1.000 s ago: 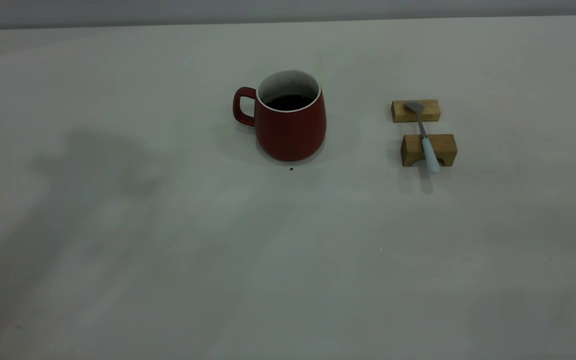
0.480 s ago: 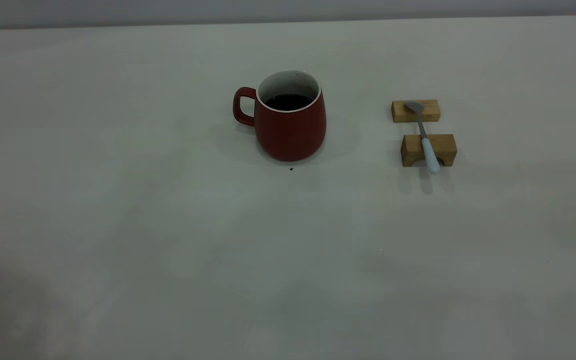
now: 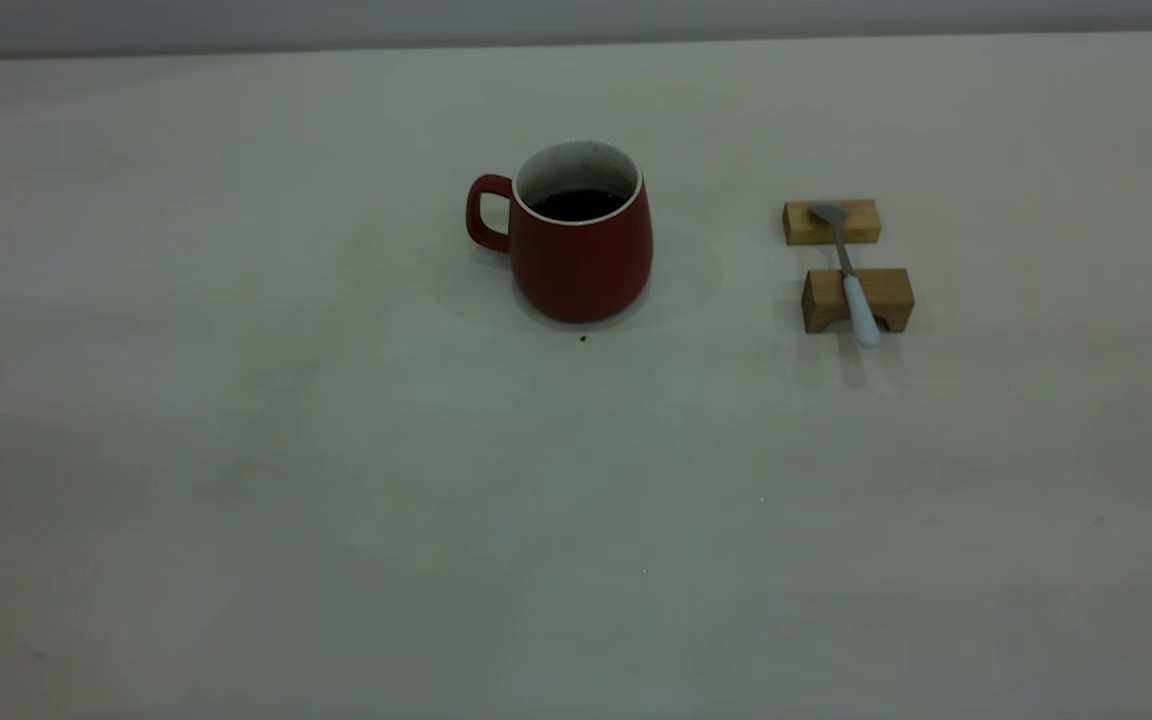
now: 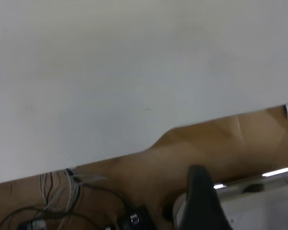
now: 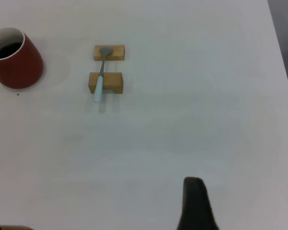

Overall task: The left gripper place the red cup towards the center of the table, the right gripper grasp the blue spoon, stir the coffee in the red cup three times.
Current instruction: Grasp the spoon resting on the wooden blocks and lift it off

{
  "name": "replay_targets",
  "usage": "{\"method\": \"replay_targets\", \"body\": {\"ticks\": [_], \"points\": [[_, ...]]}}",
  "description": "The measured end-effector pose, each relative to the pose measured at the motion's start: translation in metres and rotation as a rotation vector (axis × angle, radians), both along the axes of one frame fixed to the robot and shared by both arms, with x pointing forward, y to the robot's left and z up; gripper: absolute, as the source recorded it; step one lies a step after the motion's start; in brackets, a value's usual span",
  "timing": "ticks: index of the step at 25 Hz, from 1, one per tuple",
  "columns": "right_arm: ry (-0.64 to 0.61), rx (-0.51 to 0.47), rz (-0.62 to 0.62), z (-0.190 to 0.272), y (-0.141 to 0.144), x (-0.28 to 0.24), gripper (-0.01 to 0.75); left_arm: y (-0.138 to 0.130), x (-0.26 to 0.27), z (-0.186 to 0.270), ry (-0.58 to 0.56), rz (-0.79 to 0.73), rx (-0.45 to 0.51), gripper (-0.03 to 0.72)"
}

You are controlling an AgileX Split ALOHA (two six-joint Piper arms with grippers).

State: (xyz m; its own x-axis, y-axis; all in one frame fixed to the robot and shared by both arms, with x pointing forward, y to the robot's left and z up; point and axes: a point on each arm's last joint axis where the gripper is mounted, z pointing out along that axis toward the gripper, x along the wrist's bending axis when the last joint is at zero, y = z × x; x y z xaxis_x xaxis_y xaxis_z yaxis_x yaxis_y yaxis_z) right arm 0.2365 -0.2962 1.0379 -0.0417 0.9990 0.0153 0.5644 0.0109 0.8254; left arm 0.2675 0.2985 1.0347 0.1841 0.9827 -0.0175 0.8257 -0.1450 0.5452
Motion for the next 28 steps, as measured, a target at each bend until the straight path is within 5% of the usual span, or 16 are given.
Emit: {"method": "replay_targets", "body": {"ticks": [10,15,28], "points": [[0.000,0.000,0.000,0.000,0.000,0.000,0.569,0.012,-0.030,0.001,-0.222,0.005,-0.068,0.558],[0.000,0.002,0.000,0.000,0.000,0.000,0.569,0.014,-0.042,0.000,-0.300,0.124,-0.077,0.558],[0.068,0.103,0.076,0.004,0.011,0.017,0.587,0.012,-0.046,-0.001,-0.318,0.292,-0.054,0.558]]}}
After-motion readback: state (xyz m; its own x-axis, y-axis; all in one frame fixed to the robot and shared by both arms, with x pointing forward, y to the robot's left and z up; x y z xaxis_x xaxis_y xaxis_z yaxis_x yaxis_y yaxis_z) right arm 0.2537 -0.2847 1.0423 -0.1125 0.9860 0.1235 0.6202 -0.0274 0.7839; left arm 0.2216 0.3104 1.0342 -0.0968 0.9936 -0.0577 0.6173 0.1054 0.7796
